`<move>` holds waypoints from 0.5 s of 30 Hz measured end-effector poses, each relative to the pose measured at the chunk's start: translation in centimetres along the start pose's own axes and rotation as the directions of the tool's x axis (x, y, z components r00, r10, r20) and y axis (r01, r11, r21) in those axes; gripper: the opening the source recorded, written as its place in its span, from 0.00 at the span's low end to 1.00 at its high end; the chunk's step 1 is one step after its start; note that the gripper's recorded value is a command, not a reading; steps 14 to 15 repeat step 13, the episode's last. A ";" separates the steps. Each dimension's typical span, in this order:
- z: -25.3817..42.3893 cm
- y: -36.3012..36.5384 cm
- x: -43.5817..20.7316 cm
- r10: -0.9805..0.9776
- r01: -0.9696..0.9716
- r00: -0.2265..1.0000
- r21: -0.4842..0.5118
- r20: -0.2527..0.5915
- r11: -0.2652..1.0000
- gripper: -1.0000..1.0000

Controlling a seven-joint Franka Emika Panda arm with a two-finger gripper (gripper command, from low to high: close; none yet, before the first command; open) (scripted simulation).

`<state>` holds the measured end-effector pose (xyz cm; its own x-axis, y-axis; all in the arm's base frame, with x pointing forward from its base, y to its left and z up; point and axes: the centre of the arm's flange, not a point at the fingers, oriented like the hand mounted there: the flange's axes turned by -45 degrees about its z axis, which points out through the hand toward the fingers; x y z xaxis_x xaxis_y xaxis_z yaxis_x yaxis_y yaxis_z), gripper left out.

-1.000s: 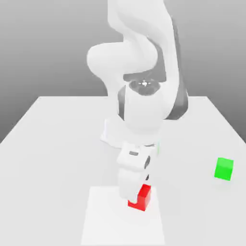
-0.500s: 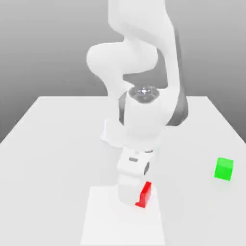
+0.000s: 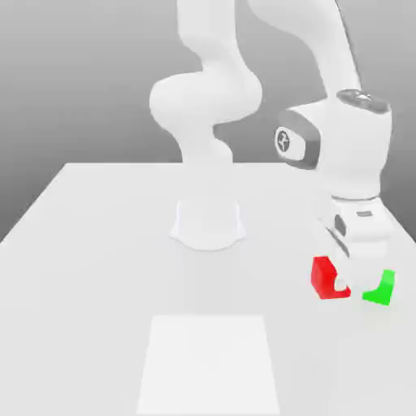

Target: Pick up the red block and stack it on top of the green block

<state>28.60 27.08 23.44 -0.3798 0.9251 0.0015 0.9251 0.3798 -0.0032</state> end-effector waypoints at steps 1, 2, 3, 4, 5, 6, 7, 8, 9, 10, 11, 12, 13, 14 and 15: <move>-0.3 -0.8 2.5 -0.085 0.085 0.996 0.000 0.000 0.996 0.00; -0.6 -1.7 5.0 -0.168 0.168 0.986 0.000 0.002 0.986 0.00; -0.9 -2.8 7.3 -0.250 0.250 0.968 0.000 0.002 0.968 0.00; -0.5 -3.1 8.1 -0.277 0.277 0.961 -0.001 0.002 0.961 0.00; 0.2 -3.2 8.5 -0.291 0.291 0.957 -0.001 0.002 0.957 0.00; 1.1 -3.3 8.7 -0.299 0.299 0.954 0.000 0.001 0.954 0.00; 2.1 -3.2 8.6 -0.296 0.296 0.955 -0.001 0.001 0.955 0.00; 3.2 -3.1 8.5 -0.293 0.293 0.956 0.000 0.001 0.956 0.00; 4.3 -3.1 8.4 -0.292 0.292 0.956 0.000 0.002 0.956 0.00; 5.0 -3.1 8.3 -0.291 0.291 0.957 -0.001 0.003 0.957 1.00; 5.0 -3.1 8.3 -0.291 0.291 0.957 -0.001 0.003 0.957 1.00; 5.0 -3.1 8.3 -0.291 0.291 0.957 -0.001 0.003 0.957 1.00; 5.0 -3.1 8.3 -0.291 0.291 0.957 -0.001 0.003 0.957 1.00; 5.0 -3.1 8.3 -0.291 0.291 0.957 -0.001 0.003 0.957 1.00; 5.0 -3.1 8.3 -0.291 0.291 0.957 -0.001 0.003 0.957 1.00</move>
